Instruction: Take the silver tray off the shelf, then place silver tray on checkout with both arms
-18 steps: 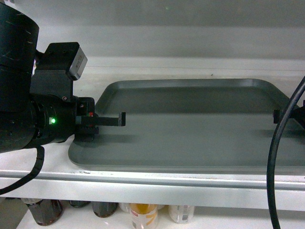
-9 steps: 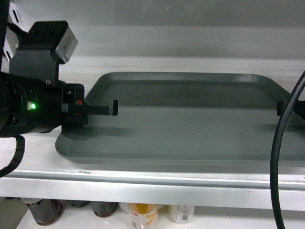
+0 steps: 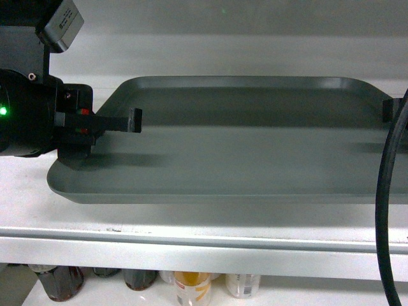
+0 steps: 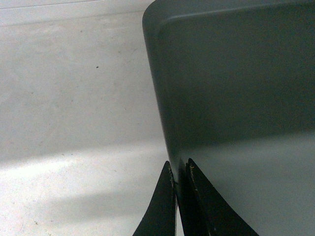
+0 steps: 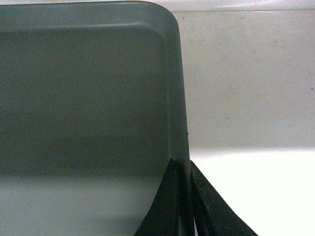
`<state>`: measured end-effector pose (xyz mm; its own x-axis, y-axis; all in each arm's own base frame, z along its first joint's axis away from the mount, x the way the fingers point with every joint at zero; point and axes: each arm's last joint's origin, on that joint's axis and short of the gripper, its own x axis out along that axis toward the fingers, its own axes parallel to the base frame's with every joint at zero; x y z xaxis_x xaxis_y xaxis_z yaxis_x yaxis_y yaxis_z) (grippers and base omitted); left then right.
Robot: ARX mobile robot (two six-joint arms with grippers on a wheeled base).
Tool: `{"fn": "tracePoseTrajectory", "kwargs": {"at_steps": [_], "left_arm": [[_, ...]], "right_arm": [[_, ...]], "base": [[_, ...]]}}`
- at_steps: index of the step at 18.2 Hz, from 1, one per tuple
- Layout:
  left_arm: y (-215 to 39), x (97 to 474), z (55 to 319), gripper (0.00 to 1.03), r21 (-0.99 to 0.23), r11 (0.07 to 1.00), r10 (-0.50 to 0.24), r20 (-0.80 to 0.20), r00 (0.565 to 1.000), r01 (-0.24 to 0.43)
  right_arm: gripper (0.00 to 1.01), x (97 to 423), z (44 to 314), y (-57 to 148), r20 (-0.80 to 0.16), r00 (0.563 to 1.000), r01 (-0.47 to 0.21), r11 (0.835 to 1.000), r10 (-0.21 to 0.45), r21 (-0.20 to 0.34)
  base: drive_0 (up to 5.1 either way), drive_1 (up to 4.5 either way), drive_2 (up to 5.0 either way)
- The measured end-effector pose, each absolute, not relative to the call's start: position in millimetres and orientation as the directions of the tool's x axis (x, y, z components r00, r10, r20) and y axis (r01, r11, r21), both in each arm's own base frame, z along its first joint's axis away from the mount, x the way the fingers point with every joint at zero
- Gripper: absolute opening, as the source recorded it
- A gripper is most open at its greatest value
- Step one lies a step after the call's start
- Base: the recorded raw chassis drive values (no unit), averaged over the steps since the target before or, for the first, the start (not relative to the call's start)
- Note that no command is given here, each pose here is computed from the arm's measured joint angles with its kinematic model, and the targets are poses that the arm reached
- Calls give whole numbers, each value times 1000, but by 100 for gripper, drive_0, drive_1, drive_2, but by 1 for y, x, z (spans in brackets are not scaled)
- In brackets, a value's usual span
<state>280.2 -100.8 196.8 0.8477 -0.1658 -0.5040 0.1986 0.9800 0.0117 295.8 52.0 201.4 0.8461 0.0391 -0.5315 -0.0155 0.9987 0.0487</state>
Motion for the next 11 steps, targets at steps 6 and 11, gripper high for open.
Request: {"fn": "tracePoseTrajectory", "kwargs": {"at_steps": [6,11], "left_arm": [[-101,280,201,3,15,979,-169,-496,851,203],[-101,280,202,3,16,979,-171,-489,855,205]], "right_arm": [[3,296,201,51,-536,844,0,998,32,59],[3,296,201,51,-536,843,3,998,31,64]], "base": [[0,0,0],[0,0,0]]}}
